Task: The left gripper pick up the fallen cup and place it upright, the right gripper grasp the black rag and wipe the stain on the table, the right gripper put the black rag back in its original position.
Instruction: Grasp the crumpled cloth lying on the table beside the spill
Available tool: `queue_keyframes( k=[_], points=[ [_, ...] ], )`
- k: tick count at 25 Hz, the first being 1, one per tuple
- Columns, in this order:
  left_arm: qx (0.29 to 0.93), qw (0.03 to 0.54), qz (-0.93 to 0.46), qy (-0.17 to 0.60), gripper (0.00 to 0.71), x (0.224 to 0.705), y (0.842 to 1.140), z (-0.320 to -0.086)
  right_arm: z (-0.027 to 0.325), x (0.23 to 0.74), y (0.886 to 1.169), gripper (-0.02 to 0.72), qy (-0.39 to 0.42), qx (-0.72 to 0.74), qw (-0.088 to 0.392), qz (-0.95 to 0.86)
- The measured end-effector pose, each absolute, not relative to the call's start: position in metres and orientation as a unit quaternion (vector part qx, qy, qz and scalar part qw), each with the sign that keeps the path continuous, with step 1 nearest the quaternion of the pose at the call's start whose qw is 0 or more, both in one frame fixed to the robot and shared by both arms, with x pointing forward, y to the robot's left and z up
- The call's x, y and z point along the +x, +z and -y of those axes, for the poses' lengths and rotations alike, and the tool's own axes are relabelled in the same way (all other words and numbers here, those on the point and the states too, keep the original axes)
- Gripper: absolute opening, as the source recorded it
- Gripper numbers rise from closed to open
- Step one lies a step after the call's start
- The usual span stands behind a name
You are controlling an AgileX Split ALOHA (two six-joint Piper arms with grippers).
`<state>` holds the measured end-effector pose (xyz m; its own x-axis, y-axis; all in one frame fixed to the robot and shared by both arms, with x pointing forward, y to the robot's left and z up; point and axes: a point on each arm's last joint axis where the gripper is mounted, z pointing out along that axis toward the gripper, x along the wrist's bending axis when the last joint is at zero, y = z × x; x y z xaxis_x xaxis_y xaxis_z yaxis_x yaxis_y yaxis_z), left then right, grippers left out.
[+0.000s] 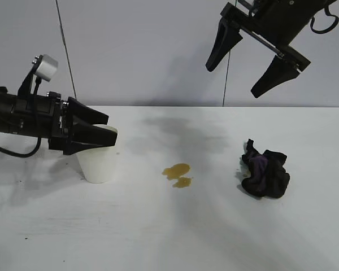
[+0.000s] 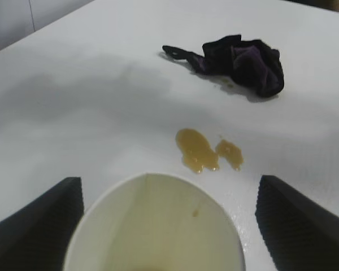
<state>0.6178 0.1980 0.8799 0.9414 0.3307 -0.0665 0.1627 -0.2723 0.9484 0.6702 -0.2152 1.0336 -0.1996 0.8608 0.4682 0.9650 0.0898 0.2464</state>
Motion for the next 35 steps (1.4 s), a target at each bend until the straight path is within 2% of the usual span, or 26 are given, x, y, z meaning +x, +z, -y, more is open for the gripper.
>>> queue_keyframes(
  k=[5,8,11,16,21,25,29,35],
  points=[
    [0.783,0.59,-0.172,0.095,0.603,0.627,0.924,-0.199,0.215,0.67,1.034,0.694,-0.256,-0.624,0.102,0.731],
    [0.784,0.569,-0.222,0.115,0.603,0.633,0.959,-0.204,0.215,0.67,1.034,0.694,-0.256,-0.624,0.102,0.731],
    [0.786,0.538,-0.288,0.103,0.603,0.632,0.989,-0.209,0.215,0.67,1.034,0.694,-0.256,-0.624,0.102,0.731],
    [0.763,0.525,-0.377,0.01,0.603,0.621,1.026,-0.209,0.215,0.67,1.034,0.694,-0.257,-0.613,0.098,0.741],
    [0.687,0.533,-0.483,-0.1,0.603,0.619,1.057,-0.206,0.215,0.67,1.034,0.694,-0.259,-0.6,0.093,0.752],
    [0.619,0.52,-0.566,-0.161,0.603,0.622,1.065,-0.206,0.215,0.67,1.034,0.694,-0.26,-0.594,0.091,0.756],
    [0.584,0.485,-0.621,-0.193,0.603,0.621,1.062,-0.208,0.215,0.67,1.033,0.694,-0.259,-0.59,0.09,0.76],
    [0.591,0.45,-0.633,-0.22,0.603,0.615,1.058,-0.208,0.215,0.67,1.033,0.694,-0.26,-0.589,0.088,0.76]
  ],
)
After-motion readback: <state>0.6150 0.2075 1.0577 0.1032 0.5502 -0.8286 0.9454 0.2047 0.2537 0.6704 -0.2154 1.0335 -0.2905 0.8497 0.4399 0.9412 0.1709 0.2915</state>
